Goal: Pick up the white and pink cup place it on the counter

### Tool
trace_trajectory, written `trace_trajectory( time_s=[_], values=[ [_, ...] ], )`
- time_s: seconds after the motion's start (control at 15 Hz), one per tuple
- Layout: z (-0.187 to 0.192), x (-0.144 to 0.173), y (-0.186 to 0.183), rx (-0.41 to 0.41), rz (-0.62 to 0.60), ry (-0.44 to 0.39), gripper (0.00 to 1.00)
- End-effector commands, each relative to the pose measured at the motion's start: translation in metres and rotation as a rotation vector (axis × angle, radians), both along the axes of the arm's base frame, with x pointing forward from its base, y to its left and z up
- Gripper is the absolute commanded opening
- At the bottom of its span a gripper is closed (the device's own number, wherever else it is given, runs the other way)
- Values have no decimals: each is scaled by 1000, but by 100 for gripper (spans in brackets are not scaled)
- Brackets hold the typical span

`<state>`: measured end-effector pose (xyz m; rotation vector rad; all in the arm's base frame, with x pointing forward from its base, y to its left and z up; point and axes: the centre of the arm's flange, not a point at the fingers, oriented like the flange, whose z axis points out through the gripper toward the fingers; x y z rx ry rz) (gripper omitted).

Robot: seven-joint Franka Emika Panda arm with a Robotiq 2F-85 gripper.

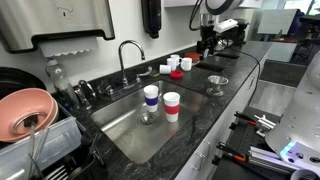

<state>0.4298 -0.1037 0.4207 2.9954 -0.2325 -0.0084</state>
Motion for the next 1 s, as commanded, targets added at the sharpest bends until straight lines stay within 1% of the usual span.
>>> trace_trajectory(
  time_s=[0.0,0.4,0.53,0.67,0.8,0.93],
  values=[
    [0,0,0,0,0,0,100],
    [-2,6,5,3,0,-2,100],
    [-3,13,13,22,12,-7,100],
    [-3,21,29,58,33,-22,100],
    [-6,30,47,112,50,-16,100],
    [-15,38,69,176,76,10,100]
  ],
)
